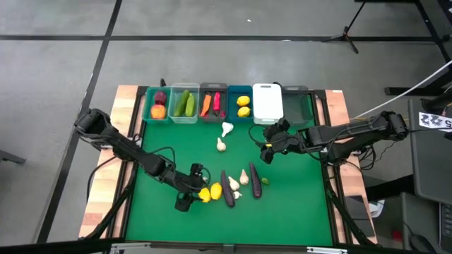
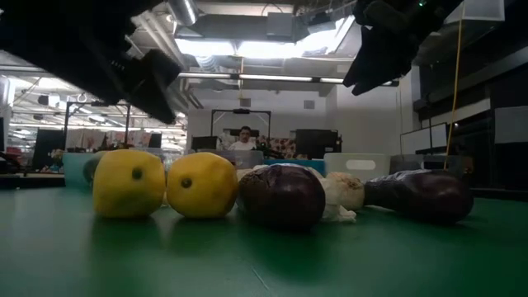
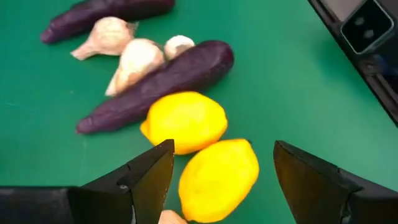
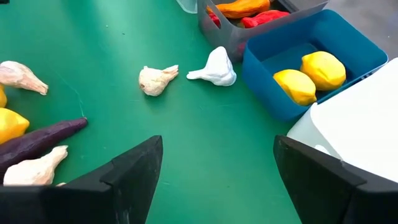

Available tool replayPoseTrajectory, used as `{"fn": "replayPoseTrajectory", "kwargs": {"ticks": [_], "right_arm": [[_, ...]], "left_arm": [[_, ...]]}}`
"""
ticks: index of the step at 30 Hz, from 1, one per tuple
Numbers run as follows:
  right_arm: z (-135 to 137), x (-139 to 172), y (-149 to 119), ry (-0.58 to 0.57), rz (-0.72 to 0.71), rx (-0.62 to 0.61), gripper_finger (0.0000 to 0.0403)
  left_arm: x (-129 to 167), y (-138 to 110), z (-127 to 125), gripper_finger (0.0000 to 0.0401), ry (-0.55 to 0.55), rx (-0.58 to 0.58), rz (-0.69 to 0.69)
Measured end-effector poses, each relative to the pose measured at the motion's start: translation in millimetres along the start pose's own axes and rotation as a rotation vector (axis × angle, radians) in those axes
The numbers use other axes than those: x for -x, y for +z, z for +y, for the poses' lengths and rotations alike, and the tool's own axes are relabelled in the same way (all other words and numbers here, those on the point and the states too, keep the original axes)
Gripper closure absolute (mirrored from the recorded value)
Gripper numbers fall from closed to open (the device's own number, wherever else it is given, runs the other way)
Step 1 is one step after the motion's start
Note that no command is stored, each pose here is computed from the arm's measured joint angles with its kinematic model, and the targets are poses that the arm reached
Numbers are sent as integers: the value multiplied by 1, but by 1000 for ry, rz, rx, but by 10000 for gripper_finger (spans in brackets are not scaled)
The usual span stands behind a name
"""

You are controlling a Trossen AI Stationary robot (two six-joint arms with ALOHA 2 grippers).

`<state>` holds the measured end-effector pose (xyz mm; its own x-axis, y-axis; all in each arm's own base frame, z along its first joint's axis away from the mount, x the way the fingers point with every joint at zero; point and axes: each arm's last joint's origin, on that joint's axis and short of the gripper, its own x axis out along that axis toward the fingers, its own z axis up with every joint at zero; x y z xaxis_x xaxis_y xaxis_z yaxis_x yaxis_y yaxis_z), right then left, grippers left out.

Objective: Sort produce into baskets
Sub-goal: Put the lemon into the blue bin

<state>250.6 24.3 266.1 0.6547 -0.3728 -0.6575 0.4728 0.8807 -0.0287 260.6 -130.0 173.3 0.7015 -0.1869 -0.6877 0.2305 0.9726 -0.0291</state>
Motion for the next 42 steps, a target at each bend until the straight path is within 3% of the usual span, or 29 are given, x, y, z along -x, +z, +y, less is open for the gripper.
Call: {"fn": "replayPoseTrajectory", "kwargs": {"ticks": [8,18,29,42], "right_arm": [[0,0,0,1,-2,-2,98],[0,0,0,1,-2,-2,98],[0,0,0,-1,1,0,98],[0,0,0,0,1,0,98]], "left_arm": [[-6,-15,2,135,-14,-37,-80],[-39,-31,-2,135,-59,-91,-34],[-46,-42,3,135,-47,-53,43],[-46,-39,3,220,-43,56,22]]}}
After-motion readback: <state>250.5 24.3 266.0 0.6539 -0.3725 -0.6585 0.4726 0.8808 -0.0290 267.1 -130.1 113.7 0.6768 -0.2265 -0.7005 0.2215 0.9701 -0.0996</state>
